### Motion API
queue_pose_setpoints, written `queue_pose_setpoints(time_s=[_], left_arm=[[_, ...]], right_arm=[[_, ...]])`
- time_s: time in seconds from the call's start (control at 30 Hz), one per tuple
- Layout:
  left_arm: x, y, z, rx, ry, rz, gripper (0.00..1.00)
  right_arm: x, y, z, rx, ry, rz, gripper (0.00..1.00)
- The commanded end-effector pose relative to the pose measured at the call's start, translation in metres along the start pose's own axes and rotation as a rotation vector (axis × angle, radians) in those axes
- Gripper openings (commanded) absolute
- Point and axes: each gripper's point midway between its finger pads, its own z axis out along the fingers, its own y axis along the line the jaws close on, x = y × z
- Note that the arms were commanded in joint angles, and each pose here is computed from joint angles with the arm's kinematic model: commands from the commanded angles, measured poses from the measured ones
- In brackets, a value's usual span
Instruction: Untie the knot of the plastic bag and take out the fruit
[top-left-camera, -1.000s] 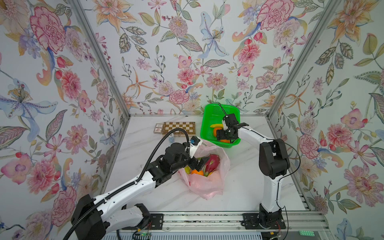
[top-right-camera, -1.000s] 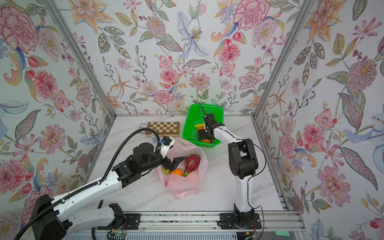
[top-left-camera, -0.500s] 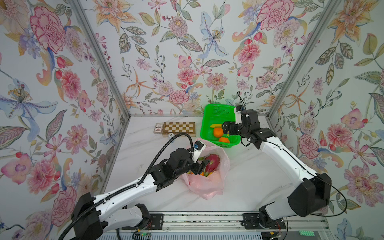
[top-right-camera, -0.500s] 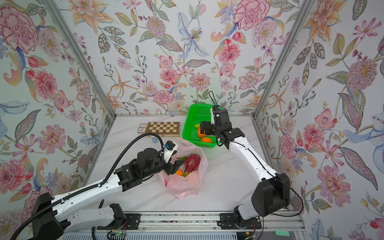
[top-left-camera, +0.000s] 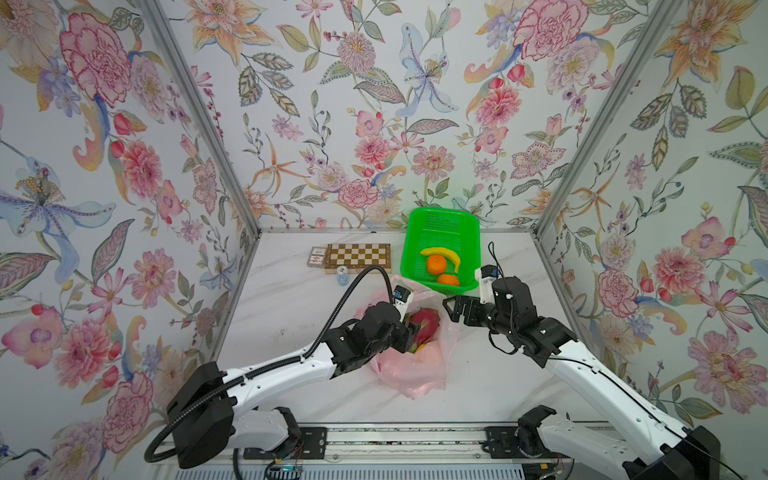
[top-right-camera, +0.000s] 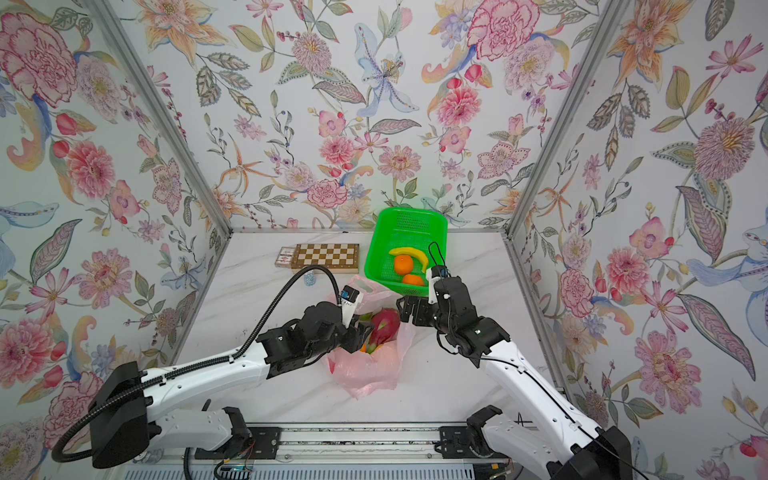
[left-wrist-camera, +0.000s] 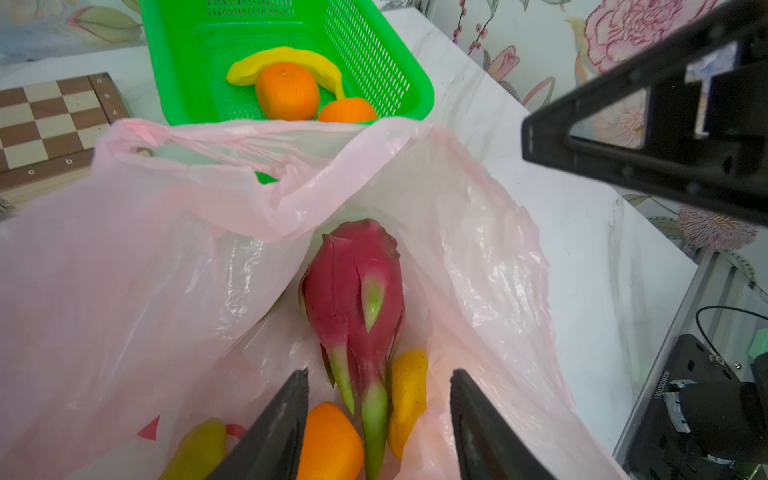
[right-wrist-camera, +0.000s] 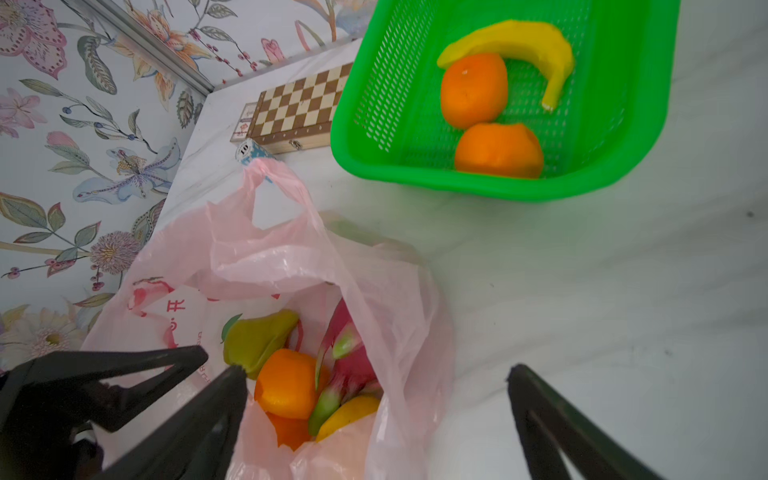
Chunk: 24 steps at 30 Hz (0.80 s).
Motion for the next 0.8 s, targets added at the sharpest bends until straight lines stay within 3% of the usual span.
queue_pose_setpoints(time_s=[0.0, 0.23, 0.57, 0.77], left_arm=[[0.0, -0.006, 0.013, -0.011, 0.047, 0.001, 0.6], [0.0, -0.002, 0.042, -0.073, 0.095, 0.032, 0.68], [0.012, 0.016, 0.089, -0.194, 0.161, 0.054, 0.85], [0.024, 0.017, 0.111, -0.164, 0.188, 0.054, 0.91]], right_arm=[[0.029, 0.0, 0.003, -0.037, 0.068, 0.102, 0.99], [0.068, 0.005, 0.015, -0.108, 0.166, 0.156, 0.99], [0.07, 0.001, 0.013, -0.096, 0.149, 0.159, 0.99], [0.07, -0.002, 0.013, -0.084, 0.145, 0.156, 0.99]])
